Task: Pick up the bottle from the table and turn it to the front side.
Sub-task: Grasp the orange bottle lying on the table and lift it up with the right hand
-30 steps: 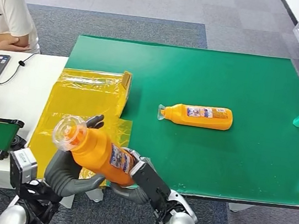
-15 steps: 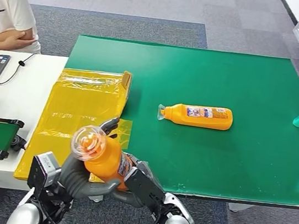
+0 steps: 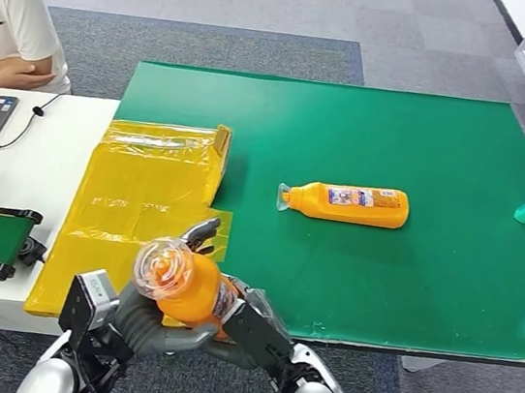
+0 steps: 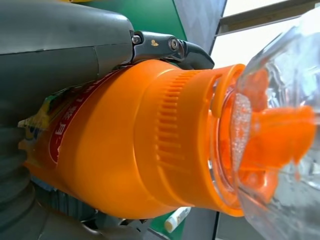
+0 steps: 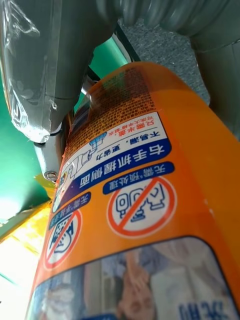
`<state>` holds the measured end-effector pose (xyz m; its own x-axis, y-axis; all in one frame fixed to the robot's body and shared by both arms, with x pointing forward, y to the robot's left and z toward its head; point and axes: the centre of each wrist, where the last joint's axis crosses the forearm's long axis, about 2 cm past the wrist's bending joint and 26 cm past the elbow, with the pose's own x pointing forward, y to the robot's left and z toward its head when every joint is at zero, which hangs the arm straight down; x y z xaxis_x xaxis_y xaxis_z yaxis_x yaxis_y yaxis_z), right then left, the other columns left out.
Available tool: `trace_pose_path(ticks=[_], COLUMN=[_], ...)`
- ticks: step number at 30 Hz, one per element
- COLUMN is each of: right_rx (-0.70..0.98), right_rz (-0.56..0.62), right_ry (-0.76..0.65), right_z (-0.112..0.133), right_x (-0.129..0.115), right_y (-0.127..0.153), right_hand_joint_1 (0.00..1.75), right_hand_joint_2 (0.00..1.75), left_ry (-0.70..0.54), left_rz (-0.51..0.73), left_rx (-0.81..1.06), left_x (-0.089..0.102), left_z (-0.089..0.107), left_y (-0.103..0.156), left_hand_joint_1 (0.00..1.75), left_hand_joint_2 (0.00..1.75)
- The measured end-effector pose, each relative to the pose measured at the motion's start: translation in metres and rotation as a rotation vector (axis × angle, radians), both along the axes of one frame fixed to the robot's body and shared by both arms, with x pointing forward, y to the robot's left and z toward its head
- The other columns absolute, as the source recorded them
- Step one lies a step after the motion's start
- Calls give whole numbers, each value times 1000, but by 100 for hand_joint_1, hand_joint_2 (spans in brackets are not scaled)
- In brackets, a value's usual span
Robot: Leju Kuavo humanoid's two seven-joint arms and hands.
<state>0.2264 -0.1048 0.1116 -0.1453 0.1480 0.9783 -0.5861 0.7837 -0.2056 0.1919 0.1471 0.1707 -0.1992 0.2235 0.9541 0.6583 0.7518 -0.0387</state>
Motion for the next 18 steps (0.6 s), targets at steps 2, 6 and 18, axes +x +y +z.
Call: trace_pose_path(ticks=[2,6,18], right_rx=[-5,-18,6], right_rz=[-7,-21,-78], right_ry=[-7,-20,-26], right_z=[0,-1,0], right_x=[0,0,-1], right_y=[-2,-5,-14], right_hand_joint_1=[175,175,175], right_hand_joint_2=[175,175,175], left_ry=[2,3,-62], left_rz=[0,1,41], left_rx=[14,39,127], left_x=[-1,-3,-5], left_z=[-1,-2,-3], left_y=[-1,-1,-3], left_hand_joint_1=[0,138,175], left_hand_joint_2=[175,175,175])
